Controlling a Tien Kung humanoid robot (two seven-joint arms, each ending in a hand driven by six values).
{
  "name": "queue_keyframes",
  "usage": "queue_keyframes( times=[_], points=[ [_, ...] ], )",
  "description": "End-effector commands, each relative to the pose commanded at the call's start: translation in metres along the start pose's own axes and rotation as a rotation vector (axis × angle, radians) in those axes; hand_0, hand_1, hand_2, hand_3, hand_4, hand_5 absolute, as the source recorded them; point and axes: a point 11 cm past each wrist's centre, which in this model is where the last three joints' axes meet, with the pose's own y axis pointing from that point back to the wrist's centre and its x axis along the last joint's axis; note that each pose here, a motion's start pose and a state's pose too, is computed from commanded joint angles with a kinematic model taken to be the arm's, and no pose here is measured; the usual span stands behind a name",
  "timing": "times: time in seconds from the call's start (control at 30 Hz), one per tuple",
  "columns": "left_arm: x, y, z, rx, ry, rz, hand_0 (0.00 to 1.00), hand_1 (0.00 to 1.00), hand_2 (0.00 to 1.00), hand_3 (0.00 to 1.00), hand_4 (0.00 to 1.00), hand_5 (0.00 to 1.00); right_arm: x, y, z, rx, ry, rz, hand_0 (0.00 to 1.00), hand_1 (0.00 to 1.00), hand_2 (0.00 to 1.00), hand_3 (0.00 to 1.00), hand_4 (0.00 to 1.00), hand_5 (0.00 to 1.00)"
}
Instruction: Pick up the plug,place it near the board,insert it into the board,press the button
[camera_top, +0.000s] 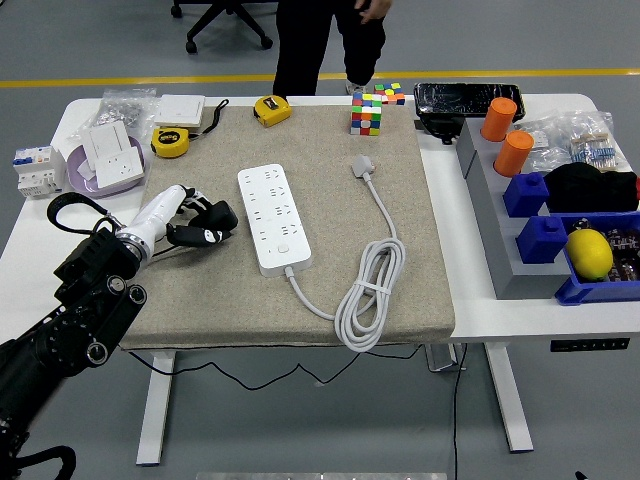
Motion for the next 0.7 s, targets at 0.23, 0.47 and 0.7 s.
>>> queue_keyframes(
  times=[0.23,0.47,0.7],
  points=[
    [0.006,0.002,0.005,-0.014,0.029,-0.013,0.998,0.998,0.975,0.835,0.998,0.841,0.001,0.0,0.001,-0.002,-0.002,0.002,0.877,0.778,0.764,0.786,0.998,0.998],
    [0.031,0.012,0.027,-0.111,0.176,0.102,0.998,0.998,0.942,0.832,0.998,0.882,0.0,0.0,-0.001,0.002,-0.006,0.002,0.877,0.778,0.764,0.785,0.998,0.998],
    [0.062,0.039,0.036,-0.231,0.48,0.296,0.969,0.998,0.89,0.824,0.998,0.899,-0.001,0.0,0.001,0.0,-0.007,0.0,0.877,0.778,0.764,0.786,0.998,0.998]
  ],
)
